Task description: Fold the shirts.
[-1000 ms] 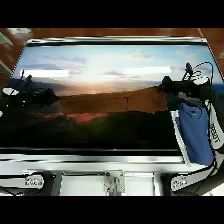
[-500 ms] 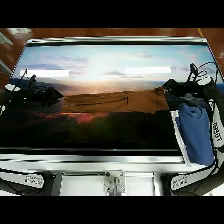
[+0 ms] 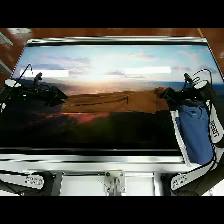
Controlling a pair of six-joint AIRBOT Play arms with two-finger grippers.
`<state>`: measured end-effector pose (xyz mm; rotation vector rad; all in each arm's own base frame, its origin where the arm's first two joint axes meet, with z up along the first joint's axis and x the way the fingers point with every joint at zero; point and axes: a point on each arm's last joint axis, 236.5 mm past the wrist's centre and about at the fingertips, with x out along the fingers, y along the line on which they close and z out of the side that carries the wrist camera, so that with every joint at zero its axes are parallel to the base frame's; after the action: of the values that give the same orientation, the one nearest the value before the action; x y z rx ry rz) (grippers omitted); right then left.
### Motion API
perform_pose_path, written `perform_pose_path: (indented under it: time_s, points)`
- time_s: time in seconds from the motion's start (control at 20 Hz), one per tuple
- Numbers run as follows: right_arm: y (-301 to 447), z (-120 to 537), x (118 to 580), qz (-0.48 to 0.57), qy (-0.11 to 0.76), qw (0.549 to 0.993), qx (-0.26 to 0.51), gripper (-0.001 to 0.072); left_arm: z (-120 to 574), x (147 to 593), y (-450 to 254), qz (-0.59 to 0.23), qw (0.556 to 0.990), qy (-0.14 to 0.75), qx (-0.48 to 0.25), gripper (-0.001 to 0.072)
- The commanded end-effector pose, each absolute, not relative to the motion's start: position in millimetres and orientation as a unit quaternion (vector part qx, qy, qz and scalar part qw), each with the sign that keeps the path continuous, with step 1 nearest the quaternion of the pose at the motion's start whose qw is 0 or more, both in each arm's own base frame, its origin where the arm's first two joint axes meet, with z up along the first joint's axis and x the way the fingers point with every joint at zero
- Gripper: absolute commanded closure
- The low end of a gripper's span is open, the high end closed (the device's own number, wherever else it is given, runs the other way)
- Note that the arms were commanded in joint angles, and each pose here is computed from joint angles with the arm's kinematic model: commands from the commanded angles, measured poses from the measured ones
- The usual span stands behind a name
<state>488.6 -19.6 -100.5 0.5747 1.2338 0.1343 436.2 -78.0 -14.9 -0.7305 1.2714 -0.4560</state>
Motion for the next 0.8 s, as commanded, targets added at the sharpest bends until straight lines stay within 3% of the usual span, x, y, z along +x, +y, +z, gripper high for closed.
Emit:
perform_pose_path:
  time_s: [0.0, 0.1, 0.15, 0.2, 0.25, 0.3, 0.35, 0.5, 0.6, 0.75]
  points:
    - [-0.3, -113.9, 484.4, 0.075, 0.587, 0.758, 0.275, 0.0016, -5.0, 430.3, -102.7, -0.240, 0.719, 0.575, -0.308, 0.0209]
    - [6.4, -119.5, 482.2, 0.074, 0.595, 0.750, 0.280, 0.0025, 2.5, 431.3, -115.6, -0.254, 0.721, 0.567, -0.307, 0.0209]
    - [11.2, -120.9, 480.6, 0.078, 0.599, 0.746, 0.280, 0.0098, 8.1, 432.3, -123.6, -0.267, 0.722, 0.559, -0.307, 0.0209]
    - [15.9, -120.0, 479.7, 0.083, 0.601, 0.743, 0.283, 0.0359, 13.1, 433.1, -130.7, -0.279, 0.721, 0.552, -0.310, 0.0209]
    - [17.2, -116.2, 481.4, 0.085, 0.597, 0.745, 0.286, 0.0566, 17.4, 433.9, -137.5, -0.290, 0.720, 0.546, -0.315, 0.0209]
    - [18.4, -107.8, 484.5, 0.090, 0.588, 0.750, 0.289, 0.0650, 21.0, 435.3, -143.4, -0.297, 0.720, 0.541, -0.319, 0.0211]
    - [18.7, -96.4, 487.7, 0.099, 0.577, 0.760, 0.283, 0.0654, 22.6, 438.1, -148.1, -0.298, 0.722, 0.535, -0.321, 0.0256]
    - [18.7, -47.2, 493.3, 0.117, 0.540, 0.792, 0.258, 0.0654, 20.1, 448.1, -168.0, -0.294, 0.739, 0.521, -0.309, 0.0499]
    - [24.8, -13.0, 484.3, 0.135, 0.531, 0.799, 0.248, 0.0654, 15.1, 449.9, -194.4, -0.300, 0.746, 0.516, -0.294, 0.0579]
    - [38.2, 33.0, 458.1, 0.165, 0.533, 0.795, 0.239, 0.0654, -0.4, 445.3, -249.5, -0.314, 0.751, 0.515, -0.270, 0.0579]
